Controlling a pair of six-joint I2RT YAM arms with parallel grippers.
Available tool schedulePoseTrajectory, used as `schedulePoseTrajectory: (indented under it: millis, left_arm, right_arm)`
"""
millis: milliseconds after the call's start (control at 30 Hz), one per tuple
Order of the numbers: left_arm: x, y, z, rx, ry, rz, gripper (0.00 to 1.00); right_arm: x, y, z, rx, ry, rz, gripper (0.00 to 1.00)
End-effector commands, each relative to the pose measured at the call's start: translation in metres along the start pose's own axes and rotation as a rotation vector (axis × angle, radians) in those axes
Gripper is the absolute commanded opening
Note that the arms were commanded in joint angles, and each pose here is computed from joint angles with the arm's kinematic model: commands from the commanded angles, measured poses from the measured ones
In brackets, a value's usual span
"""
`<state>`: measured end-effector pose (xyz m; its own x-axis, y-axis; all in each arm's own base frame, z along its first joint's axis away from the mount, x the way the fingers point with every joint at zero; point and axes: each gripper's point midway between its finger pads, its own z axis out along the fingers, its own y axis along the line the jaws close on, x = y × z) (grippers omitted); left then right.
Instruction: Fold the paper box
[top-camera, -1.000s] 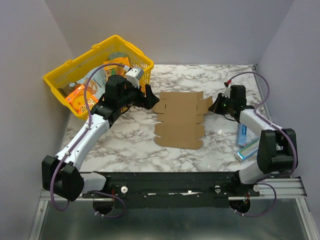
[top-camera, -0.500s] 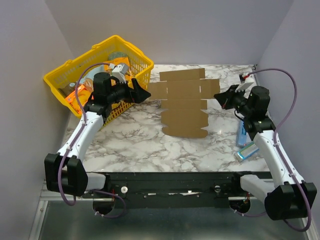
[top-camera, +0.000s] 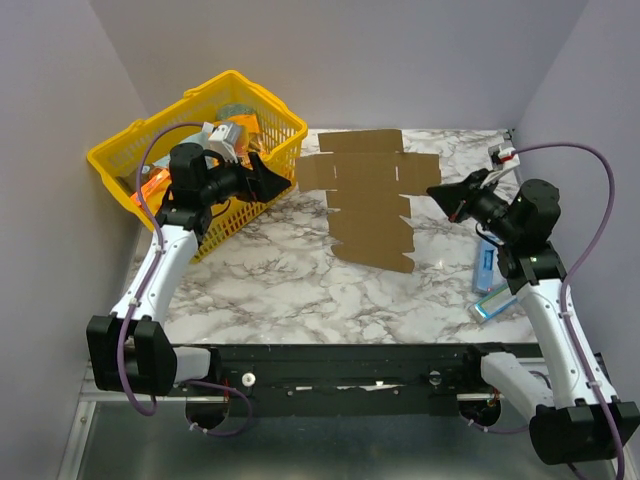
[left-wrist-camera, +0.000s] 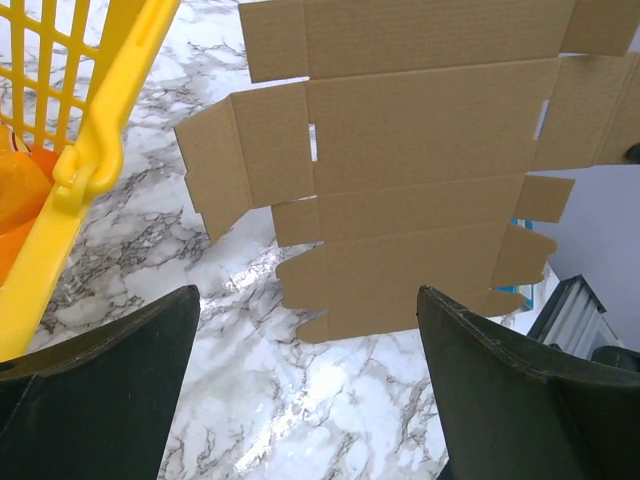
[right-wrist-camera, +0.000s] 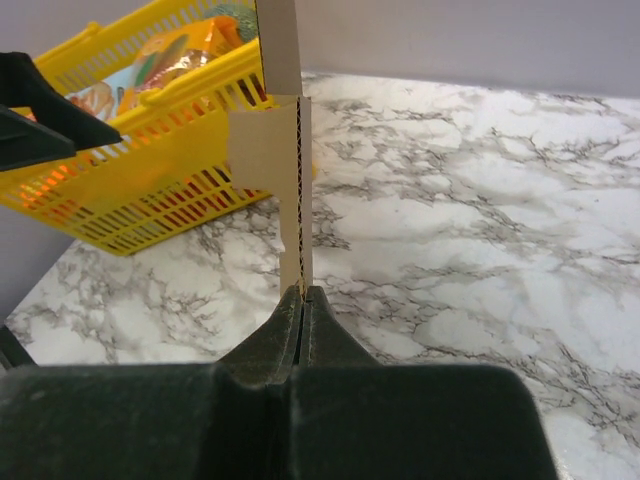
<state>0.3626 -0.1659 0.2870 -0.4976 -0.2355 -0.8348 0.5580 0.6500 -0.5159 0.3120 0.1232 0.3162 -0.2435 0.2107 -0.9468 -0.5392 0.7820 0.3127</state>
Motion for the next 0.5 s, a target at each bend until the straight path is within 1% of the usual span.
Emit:
schedulePoseTrajectory:
  millis: [0, 300, 400, 467]
  left_arm:
    - [-0.015, -0.007, -0.01, 0.064, -0.042, 0.026, 0.99]
    - [-0.018, -0.007, -0.012, 0.088, -0.054, 0.023, 0.99]
    - [-0.018, -0.004, -0.014, 0.063, -0.059, 0.035, 0.99]
    - [-0.019, 0.004, -0.016, 0.01, -0.061, 0.049, 0.99]
  right_arm:
    - [-0.029, 0.03, -0.016, -0.085, -0.051, -0.022, 0.0]
    - [-0.049, 0.06, -0.034, -0.172, -0.09, -0.049, 0.0]
    - [-0.053, 0.069, -0.039, -0.203, -0.098, -0.06, 0.01]
    - [-0.055, 0.075, -0.042, -0.226, -0.101, -0.067, 0.0]
